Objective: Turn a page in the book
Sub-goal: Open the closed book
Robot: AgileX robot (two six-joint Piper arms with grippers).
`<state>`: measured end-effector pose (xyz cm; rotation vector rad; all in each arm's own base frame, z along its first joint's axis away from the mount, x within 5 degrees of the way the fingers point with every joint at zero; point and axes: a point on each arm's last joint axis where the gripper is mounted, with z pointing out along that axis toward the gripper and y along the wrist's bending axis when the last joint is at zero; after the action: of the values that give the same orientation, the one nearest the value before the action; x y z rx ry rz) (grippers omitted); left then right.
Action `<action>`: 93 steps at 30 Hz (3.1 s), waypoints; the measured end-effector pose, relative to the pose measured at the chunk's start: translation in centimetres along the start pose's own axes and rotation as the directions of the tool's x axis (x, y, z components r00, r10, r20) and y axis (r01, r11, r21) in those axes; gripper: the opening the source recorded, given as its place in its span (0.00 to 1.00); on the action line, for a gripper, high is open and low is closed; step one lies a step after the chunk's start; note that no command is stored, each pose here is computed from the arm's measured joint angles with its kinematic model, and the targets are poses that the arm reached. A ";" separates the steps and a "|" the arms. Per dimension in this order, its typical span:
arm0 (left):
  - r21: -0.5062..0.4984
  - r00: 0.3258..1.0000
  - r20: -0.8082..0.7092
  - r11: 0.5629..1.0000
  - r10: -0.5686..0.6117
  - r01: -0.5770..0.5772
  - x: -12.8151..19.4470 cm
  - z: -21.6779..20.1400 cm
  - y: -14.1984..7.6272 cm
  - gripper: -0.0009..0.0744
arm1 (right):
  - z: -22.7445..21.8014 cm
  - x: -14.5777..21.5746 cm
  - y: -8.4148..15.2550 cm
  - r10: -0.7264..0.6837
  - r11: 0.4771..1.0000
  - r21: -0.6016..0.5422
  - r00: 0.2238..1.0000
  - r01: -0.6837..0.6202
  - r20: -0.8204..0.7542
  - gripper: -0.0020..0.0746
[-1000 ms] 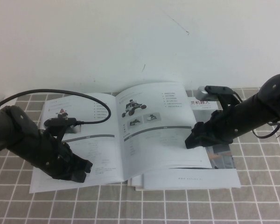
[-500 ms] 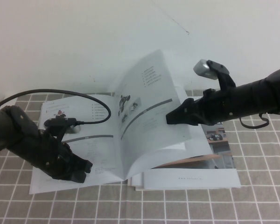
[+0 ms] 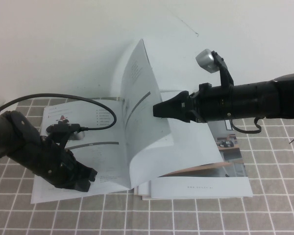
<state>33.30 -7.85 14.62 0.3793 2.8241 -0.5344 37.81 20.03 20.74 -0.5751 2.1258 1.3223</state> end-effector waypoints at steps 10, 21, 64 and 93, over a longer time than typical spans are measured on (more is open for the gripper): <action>0.000 1.000 0.000 1.000 0.000 0.000 0.0 0.0 0.0 0.01 | 3.1 0.9 3.5 -0.061 0.993 -0.104 0.998 0.060 -0.004 0.60; 0.011 1.000 0.005 1.000 -0.016 0.016 0.0 0.0 -0.1 0.01 | 4.3 1.7 5.3 -0.111 0.979 -0.172 0.994 0.106 -0.020 0.60; -0.140 0.878 0.389 0.960 0.280 -0.244 -4.1 -20.6 -7.3 0.01 | 4.5 2.3 1.2 -0.413 0.835 0.289 0.881 0.468 -0.232 0.10; -0.087 0.994 0.037 0.991 0.102 -0.099 -2.3 -3.4 -0.4 0.01 | -1.5 4.2 -3.4 -0.173 0.822 0.354 0.788 0.446 -0.591 0.02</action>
<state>34.77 -7.36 18.42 0.4848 2.7598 -0.3952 36.49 17.00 16.24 -1.1300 2.5192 0.4203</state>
